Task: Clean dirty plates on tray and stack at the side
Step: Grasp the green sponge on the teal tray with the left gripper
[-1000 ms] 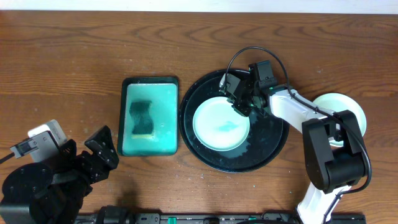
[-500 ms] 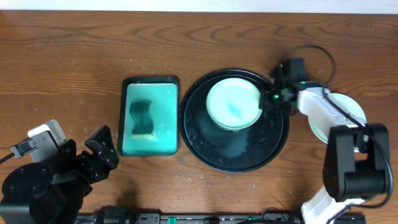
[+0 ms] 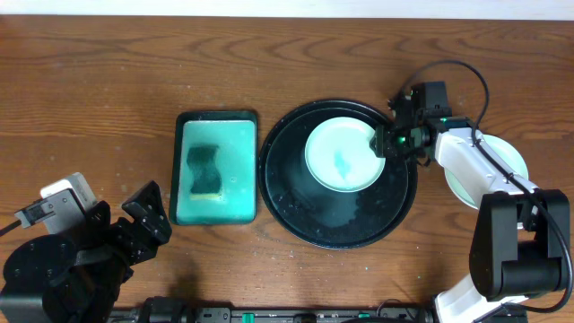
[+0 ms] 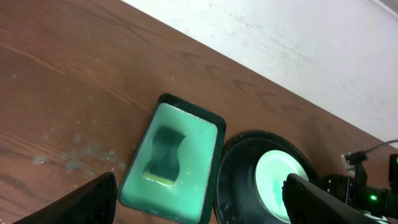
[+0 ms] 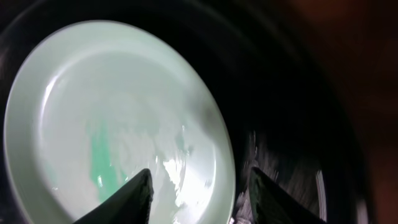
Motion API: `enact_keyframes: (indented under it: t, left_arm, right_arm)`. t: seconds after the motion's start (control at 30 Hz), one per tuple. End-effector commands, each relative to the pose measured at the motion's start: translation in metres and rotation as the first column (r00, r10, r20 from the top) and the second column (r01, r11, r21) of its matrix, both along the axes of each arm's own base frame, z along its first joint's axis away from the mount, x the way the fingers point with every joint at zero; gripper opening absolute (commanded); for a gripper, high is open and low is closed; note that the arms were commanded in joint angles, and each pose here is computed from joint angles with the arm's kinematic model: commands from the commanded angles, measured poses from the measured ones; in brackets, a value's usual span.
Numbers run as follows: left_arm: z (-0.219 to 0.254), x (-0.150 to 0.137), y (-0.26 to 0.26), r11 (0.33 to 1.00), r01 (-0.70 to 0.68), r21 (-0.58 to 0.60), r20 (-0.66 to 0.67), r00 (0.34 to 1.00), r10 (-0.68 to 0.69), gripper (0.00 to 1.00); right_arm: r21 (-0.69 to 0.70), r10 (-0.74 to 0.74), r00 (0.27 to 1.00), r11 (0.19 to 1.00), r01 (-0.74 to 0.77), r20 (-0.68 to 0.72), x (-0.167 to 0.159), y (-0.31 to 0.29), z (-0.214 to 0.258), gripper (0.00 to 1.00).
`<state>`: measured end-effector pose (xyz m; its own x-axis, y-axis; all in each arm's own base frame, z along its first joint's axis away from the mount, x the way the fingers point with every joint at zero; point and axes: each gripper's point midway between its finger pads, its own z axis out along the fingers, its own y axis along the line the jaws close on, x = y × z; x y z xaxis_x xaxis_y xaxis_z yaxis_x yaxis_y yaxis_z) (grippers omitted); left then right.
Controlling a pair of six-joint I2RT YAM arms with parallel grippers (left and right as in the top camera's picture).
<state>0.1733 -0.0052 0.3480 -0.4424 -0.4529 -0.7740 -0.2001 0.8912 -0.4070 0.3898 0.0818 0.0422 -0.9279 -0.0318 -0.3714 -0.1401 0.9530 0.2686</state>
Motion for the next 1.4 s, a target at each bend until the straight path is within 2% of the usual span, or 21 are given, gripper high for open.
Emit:
enact_keyframes:
  t: [0.0, 0.2, 0.27, 0.33, 0.43, 0.5, 0.63, 0.73, 0.83, 1.0, 1.07, 1.1, 1.17, 1.3, 1.33, 1.37]
  left_arm:
    - [0.003, -0.001, 0.002, 1.000, -0.017, -0.004, 0.009, 1.000, 0.017, 0.85]
    - [0.003, -0.001, 0.002, 1.000, -0.017, -0.004, 0.009, 1.000, 0.017, 0.85]
    - [0.003, -0.001, 0.002, 1.000, -0.017, -0.004, 0.009, 1.000, 0.017, 0.85]
    - [0.003, -0.001, 0.002, 1.000, -0.017, -0.004, 0.008, 1.000, 0.017, 0.85]
    - [0.000, -0.001, 0.002, 1.000, -0.017, -0.003, -0.002, 1.000, 0.017, 0.85]
    - [-0.004, 0.000, 0.002, 1.000, -0.017, -0.002, -0.016, 1.000, 0.017, 0.85]
    - [-0.019, 0.001, 0.002, 1.000, -0.016, 0.000, -0.080, 0.997, 0.016, 0.85]
    - [-0.028, 0.003, 0.002, 1.000, -0.014, 0.002, -0.135, 0.991, 0.014, 0.85]
    - [-0.047, 0.005, 0.001, 1.000, -0.010, 0.005, -0.243, 0.970, 0.011, 0.85]
    - [-0.081, 0.012, 0.001, 1.000, -0.009, 0.013, -0.437, 0.899, 0.014, 0.84]
    - [-0.092, 0.017, 0.001, 1.000, -0.008, 0.016, -0.501, 0.866, 0.015, 0.84]
    - [-0.101, 0.022, 0.000, 1.000, -0.008, 0.018, -0.546, 0.838, 0.016, 0.84]
    - [-0.112, 0.029, 0.000, 1.000, -0.006, 0.020, -0.595, 0.804, 0.017, 0.84]
    - [-0.133, 0.045, 0.000, 1.000, 0.007, 0.029, -0.677, 0.736, 0.015, 0.81]
    - [-0.139, 0.049, 0.000, 0.999, 0.010, 0.034, -0.694, 0.720, 0.016, 0.80]
    - [-0.145, 0.053, 0.000, 0.999, 0.014, 0.037, -0.713, 0.701, 0.017, 0.77]
  right_arm:
    - [-0.090, 0.214, 0.971, 0.975, -0.205, 0.108, 0.010, 0.003, 0.004, 0.39]
    - [-0.053, 0.224, 0.974, 0.974, -0.221, 0.047, 0.009, 0.008, -0.032, 0.32]
    - [-0.036, 0.228, 0.974, 0.973, -0.227, 0.014, 0.005, 0.009, -0.044, 0.22]
    - [0.000, 0.211, 0.977, 0.978, -0.211, -0.020, -0.002, 0.013, -0.047, 0.02]
    - [0.048, 0.088, 0.992, 0.995, -0.084, -0.092, -0.011, 0.013, -0.042, 0.01]
    - [0.079, -0.056, 0.980, 0.994, 0.072, -0.189, -0.024, 0.011, -0.033, 0.01]
    - [0.070, -0.280, 0.881, 0.942, 0.329, -0.382, -0.060, 0.010, -0.012, 0.01]
    - [0.075, -0.295, 0.879, 0.935, 0.345, -0.374, -0.063, 0.011, 0.000, 0.01]
    - [0.039, -0.366, 0.872, 0.916, 0.399, -0.326, -0.057, 0.001, 0.008, 0.01]
    - [-0.030, -0.417, 0.863, 0.904, 0.427, -0.285, -0.053, -0.013, 0.006, 0.01]
    - [-0.034, -0.394, 0.877, 0.916, 0.401, -0.276, -0.053, -0.013, 0.006, 0.09]
    - [-0.038, -0.368, 0.890, 0.927, 0.372, -0.269, -0.054, -0.013, 0.006, 0.29]
    - [-0.048, -0.316, 0.914, 0.948, 0.314, -0.253, -0.054, -0.013, 0.005, 0.35]
    - [-0.071, -0.233, 0.947, 0.972, 0.223, -0.223, -0.053, -0.016, 0.005, 0.40]
    - [-0.088, -0.225, 0.953, 0.974, 0.211, -0.205, -0.051, -0.018, 0.005, 0.50]
    - [-0.104, -0.218, 0.957, 0.974, 0.201, -0.191, -0.049, -0.021, 0.005, 0.56]
